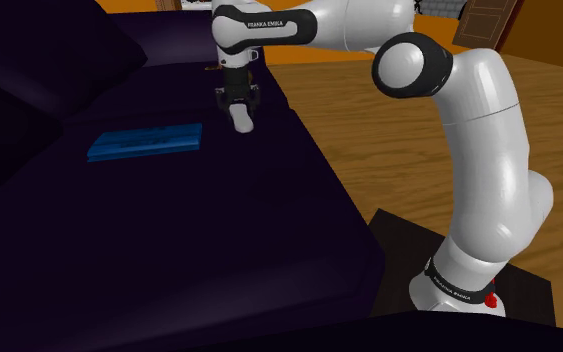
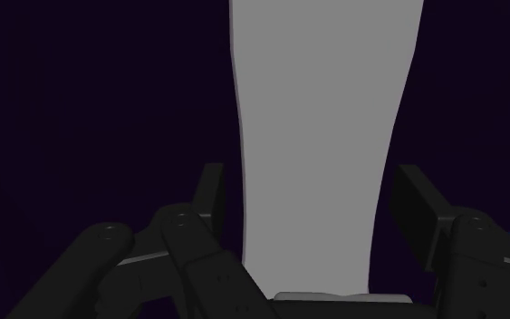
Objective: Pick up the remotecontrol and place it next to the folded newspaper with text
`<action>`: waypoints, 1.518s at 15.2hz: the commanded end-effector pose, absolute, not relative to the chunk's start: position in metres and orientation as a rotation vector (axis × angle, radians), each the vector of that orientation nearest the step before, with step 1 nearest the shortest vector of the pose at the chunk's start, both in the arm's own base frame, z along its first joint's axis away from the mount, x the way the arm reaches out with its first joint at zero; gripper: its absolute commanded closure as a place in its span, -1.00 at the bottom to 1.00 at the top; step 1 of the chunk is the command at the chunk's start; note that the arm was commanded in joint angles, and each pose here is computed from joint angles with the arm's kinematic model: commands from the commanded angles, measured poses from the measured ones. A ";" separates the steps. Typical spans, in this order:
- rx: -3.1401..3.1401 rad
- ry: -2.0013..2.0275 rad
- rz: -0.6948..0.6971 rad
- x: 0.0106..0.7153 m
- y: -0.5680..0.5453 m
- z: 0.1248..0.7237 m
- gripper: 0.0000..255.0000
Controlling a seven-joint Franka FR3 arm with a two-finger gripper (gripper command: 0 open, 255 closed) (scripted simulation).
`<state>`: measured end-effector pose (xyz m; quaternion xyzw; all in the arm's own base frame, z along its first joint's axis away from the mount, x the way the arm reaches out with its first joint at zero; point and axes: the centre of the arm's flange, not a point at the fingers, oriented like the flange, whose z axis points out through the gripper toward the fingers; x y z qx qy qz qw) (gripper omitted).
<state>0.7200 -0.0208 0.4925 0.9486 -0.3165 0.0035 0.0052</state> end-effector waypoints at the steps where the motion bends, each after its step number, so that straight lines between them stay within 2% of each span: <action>1: 2.971 -0.991 0.013 0.721 -0.021 0.482 1.00; 6: 2.971 -0.991 0.013 0.721 -0.021 0.455 1.00; 14: 2.971 -0.991 0.013 0.721 -0.021 0.454 1.00; 15: 2.971 -0.991 0.013 0.720 -0.021 0.454 -1.00; 20: 2.971 -0.991 0.013 0.720 -0.021 0.454 -1.00; 23: 2.971 -0.991 0.013 0.720 -0.020 0.493 -1.00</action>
